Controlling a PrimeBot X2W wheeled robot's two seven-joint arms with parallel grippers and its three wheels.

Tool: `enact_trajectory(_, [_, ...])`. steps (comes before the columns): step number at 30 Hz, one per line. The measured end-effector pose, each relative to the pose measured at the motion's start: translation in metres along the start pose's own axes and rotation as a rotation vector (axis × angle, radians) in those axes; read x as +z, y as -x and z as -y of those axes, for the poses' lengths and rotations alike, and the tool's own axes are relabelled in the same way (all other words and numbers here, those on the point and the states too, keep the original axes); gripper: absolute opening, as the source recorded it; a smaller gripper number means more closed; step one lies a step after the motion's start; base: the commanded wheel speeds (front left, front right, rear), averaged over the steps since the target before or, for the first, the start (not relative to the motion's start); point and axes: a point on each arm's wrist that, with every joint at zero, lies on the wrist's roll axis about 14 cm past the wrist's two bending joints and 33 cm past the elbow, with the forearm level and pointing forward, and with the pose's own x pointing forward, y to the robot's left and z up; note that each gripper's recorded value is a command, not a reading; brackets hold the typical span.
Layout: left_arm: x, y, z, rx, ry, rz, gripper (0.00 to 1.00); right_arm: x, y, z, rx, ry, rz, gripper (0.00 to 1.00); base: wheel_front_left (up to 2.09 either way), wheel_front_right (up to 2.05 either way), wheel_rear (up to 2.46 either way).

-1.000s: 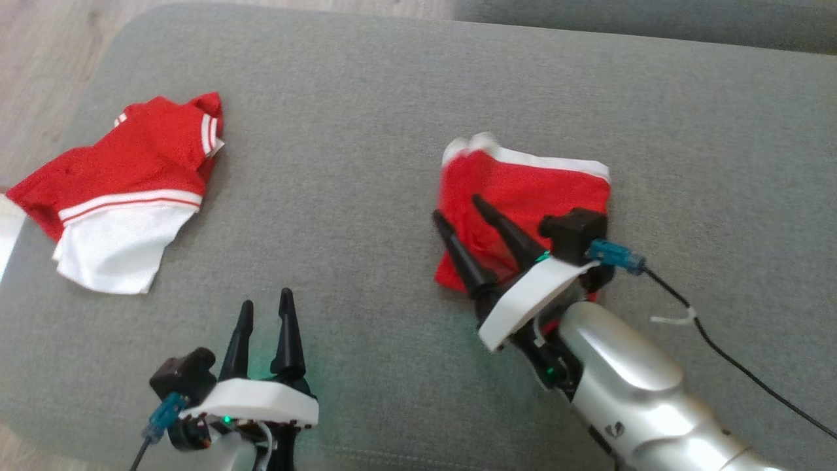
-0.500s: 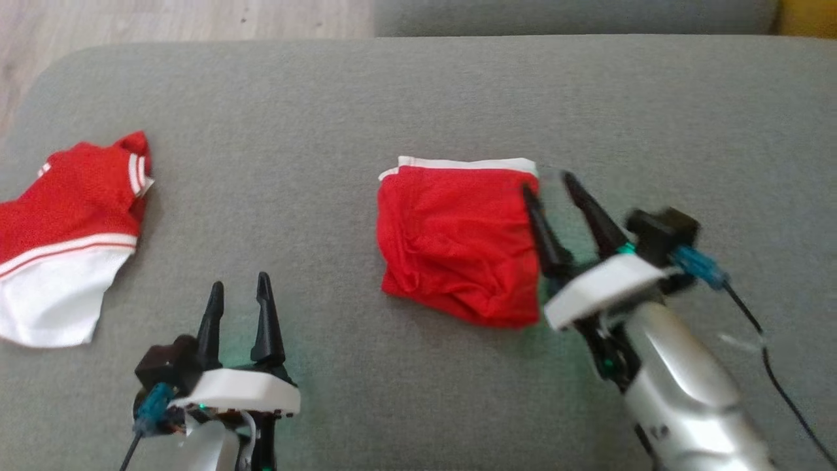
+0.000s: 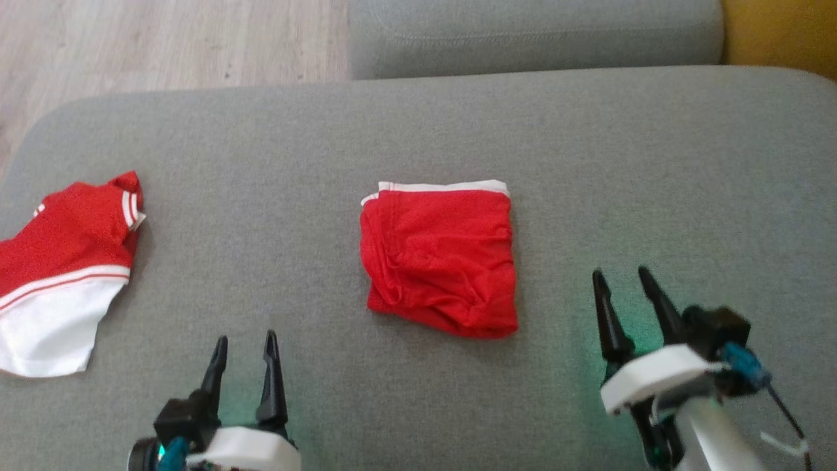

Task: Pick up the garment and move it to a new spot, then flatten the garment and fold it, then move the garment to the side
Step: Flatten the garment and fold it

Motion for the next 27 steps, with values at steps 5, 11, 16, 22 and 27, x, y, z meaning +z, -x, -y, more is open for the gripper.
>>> enact_trajectory(5, [-0.007,0.012,0.000,0.008,0.014,-0.013,1.00,-0.017,0.022,0.002,-0.026,-0.043,-0.035,1.00,0.00,0.00,0.00])
enact_trajectory(11, [-0.007,0.011,0.006,-0.012,0.011,-0.016,1.00,-0.018,0.022,0.003,-0.033,-0.058,-0.036,1.00,0.00,0.00,0.00])
enact_trajectory(16, [-0.010,0.007,0.005,-0.006,0.015,-0.026,1.00,-0.022,0.014,-0.003,-0.010,-0.056,-0.051,0.33,0.00,0.00,0.00])
enact_trajectory(22, [-0.012,0.000,0.007,-0.006,0.037,-0.038,1.00,-0.001,-0.034,-0.053,0.170,0.020,-0.016,0.00,0.00,0.00,0.00])
enact_trajectory(27, [-0.016,0.005,-0.004,0.037,0.073,-0.051,1.00,-0.002,-0.067,-0.095,0.307,0.077,-0.041,0.00,0.00,0.00,0.00])
